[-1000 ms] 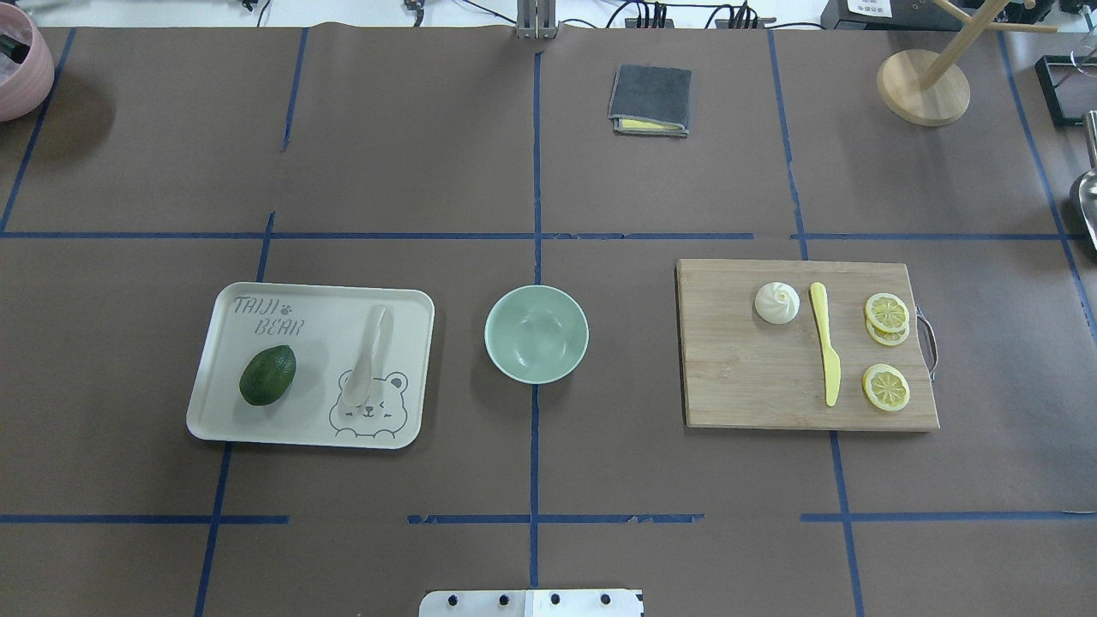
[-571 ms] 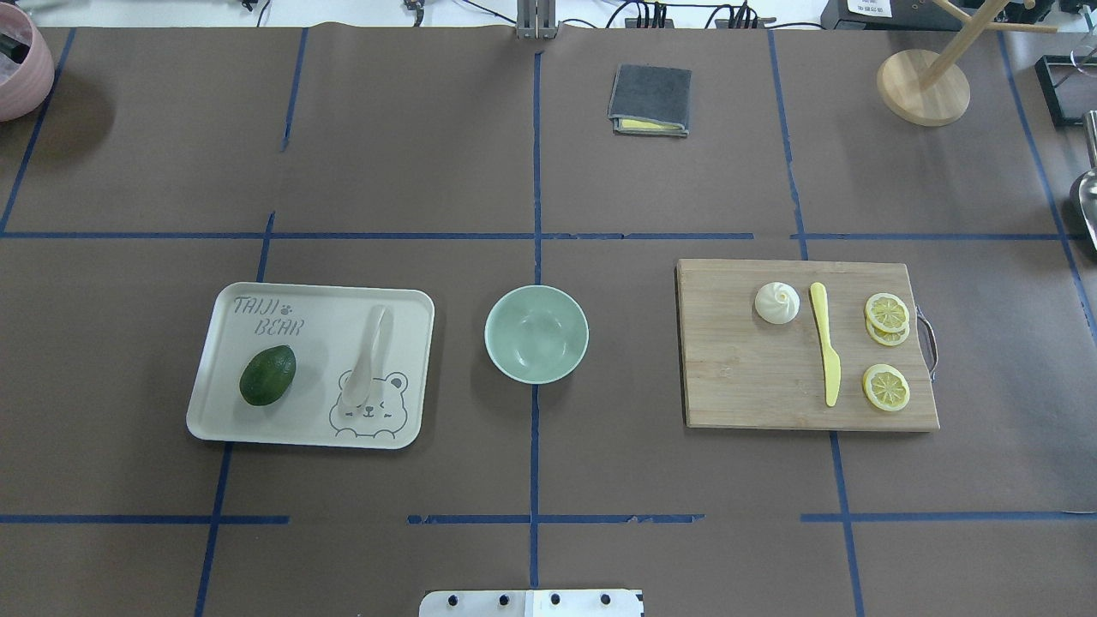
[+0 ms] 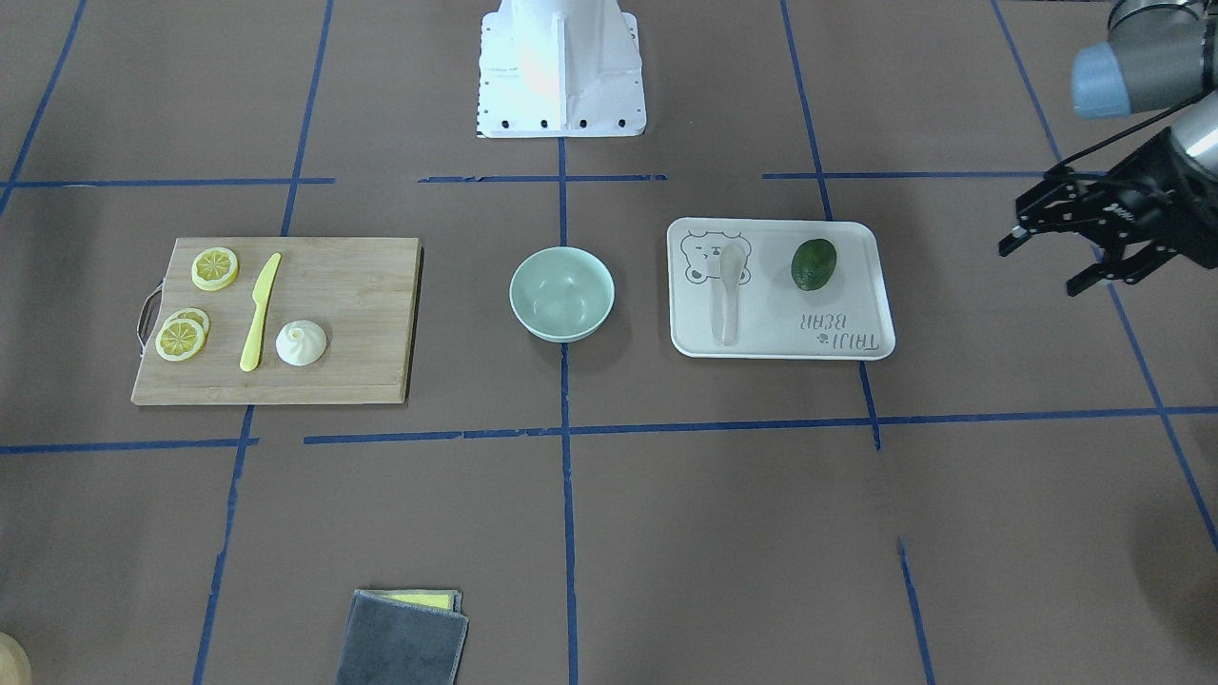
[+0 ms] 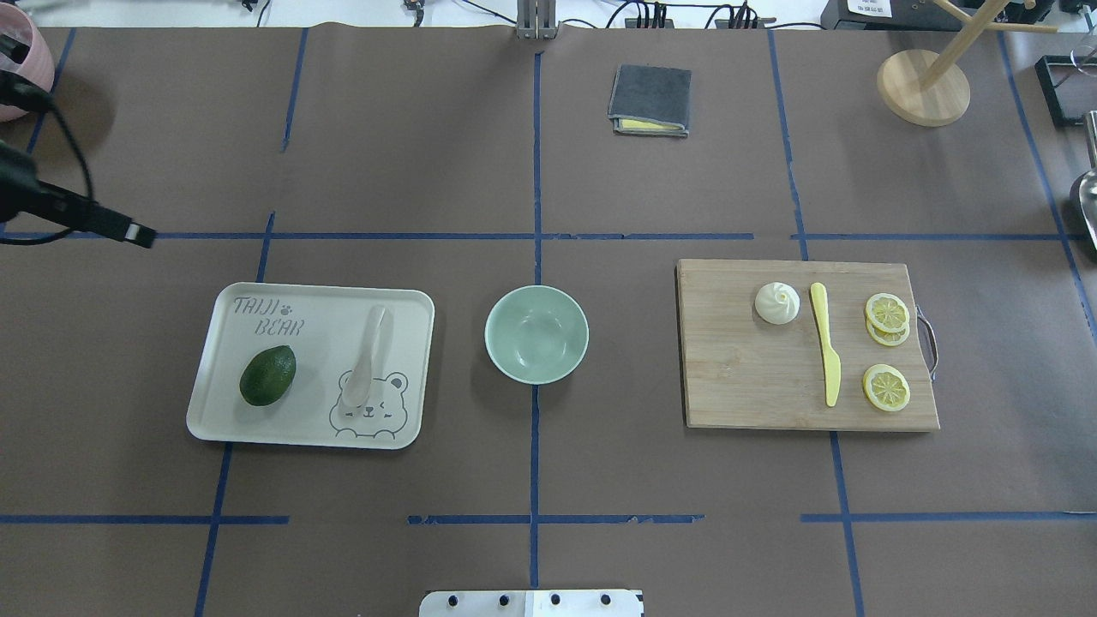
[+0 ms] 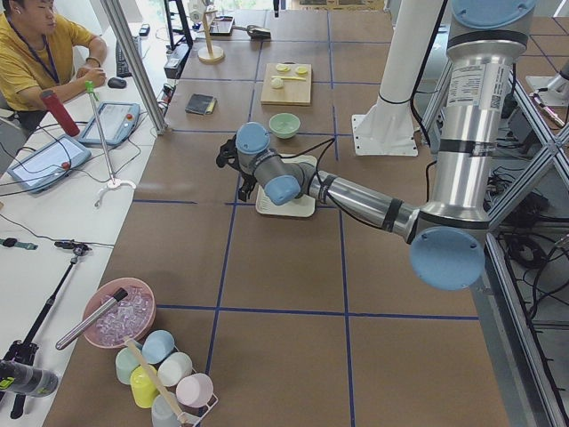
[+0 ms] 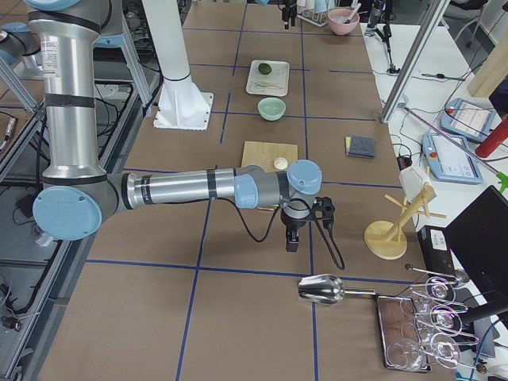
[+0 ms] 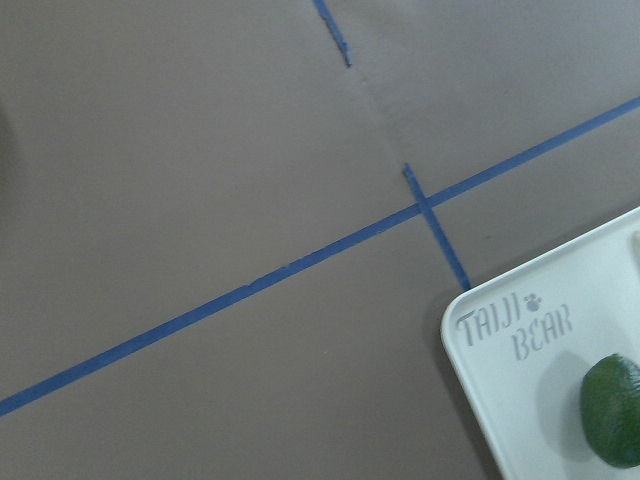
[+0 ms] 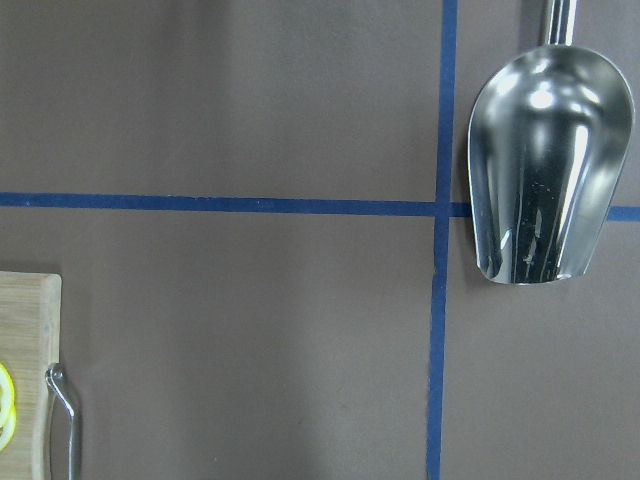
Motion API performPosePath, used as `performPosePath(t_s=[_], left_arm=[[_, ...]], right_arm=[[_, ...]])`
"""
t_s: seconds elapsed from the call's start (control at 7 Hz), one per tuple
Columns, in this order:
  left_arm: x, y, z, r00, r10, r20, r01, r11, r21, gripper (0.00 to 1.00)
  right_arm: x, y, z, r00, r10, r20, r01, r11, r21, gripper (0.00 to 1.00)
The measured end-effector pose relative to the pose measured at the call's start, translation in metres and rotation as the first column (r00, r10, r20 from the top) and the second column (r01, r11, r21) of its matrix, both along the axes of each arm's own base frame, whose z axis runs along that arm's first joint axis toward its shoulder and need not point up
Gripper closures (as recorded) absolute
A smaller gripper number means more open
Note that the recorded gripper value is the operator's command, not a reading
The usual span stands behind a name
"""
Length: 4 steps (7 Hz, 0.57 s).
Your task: Put spoon and bun in bowl
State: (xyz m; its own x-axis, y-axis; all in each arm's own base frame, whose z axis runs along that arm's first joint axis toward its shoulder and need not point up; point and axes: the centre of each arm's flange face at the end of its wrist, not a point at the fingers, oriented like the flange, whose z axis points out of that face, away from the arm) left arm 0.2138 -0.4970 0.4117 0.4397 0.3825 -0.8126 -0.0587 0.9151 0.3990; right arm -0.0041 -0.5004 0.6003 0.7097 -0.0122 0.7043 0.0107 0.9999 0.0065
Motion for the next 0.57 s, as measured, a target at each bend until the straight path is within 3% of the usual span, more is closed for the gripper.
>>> performPosePath(t_s=[0.29, 0.57], left_arm=[[0.103, 0.004, -0.048, 0.998, -0.059, 0.027, 0.06, 0.997, -0.057, 0.02], [0.186, 0.018, -0.088, 0.991, -0.067, 0.112, 0.079, 0.991, -0.105, 0.04]], right_arm=[[0.0, 0.001, 0.004, 1.0, 0.001, -0.003, -0.001, 1.0, -0.008, 0.0], [0.0, 0.002, 0.011, 1.0, 0.001, -0.002, -0.001, 1.0, -0.023, 0.0]])
